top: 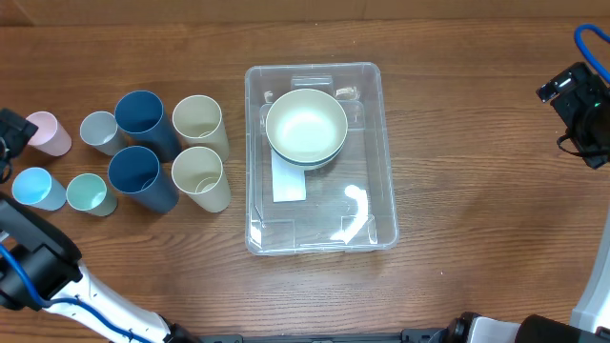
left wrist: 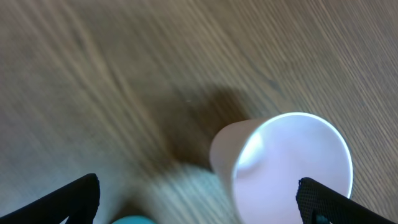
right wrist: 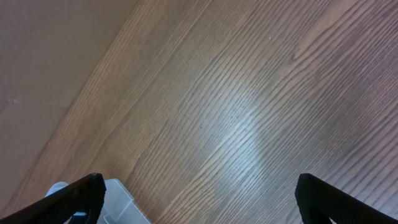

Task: Pack container
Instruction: 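Grasp the pink cup with the left gripper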

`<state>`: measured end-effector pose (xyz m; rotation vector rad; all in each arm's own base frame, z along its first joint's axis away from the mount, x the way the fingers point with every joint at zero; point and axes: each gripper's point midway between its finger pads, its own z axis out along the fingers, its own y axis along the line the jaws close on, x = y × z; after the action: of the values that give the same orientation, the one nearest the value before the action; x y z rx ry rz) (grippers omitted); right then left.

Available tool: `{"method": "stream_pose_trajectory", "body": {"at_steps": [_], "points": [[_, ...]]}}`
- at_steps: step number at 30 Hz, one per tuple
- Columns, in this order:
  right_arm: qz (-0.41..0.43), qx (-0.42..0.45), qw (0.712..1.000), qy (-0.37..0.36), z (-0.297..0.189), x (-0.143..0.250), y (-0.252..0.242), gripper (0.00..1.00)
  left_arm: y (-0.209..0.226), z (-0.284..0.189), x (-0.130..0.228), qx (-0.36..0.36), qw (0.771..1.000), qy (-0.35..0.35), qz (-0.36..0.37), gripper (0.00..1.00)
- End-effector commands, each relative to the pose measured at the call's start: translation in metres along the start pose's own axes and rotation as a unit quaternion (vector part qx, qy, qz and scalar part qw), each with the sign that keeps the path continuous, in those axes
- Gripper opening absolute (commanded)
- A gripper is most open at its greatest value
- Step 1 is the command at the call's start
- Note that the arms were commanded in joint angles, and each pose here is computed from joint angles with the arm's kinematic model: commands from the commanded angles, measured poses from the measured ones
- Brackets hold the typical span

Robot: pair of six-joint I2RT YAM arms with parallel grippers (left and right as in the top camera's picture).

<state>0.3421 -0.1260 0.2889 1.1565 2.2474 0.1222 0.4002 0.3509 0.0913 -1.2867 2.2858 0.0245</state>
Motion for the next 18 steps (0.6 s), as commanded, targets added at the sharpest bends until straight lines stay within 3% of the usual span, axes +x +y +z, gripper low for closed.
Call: {"method": "stream_pose_trajectory", "body": {"at_steps": [1,8,18], "points": [[0.002,-0.005,1.0,-0.005,-0.004,-0.001,0.002,1.0,-0.029,0.017,0.006,0.025,0.998,0.003,0.048,1.0],[0.002,-0.005,1.0,-0.005,-0.004,-0.001,0.002,1.0,-0.043,0.022,0.002,0.001,0.997,-0.024,0.072,0.76],[0.002,-0.005,1.0,-0.005,-0.004,-0.001,0.002,1.0,-0.035,0.022,0.009,-0.022,0.997,-0.011,0.07,0.81]]}}
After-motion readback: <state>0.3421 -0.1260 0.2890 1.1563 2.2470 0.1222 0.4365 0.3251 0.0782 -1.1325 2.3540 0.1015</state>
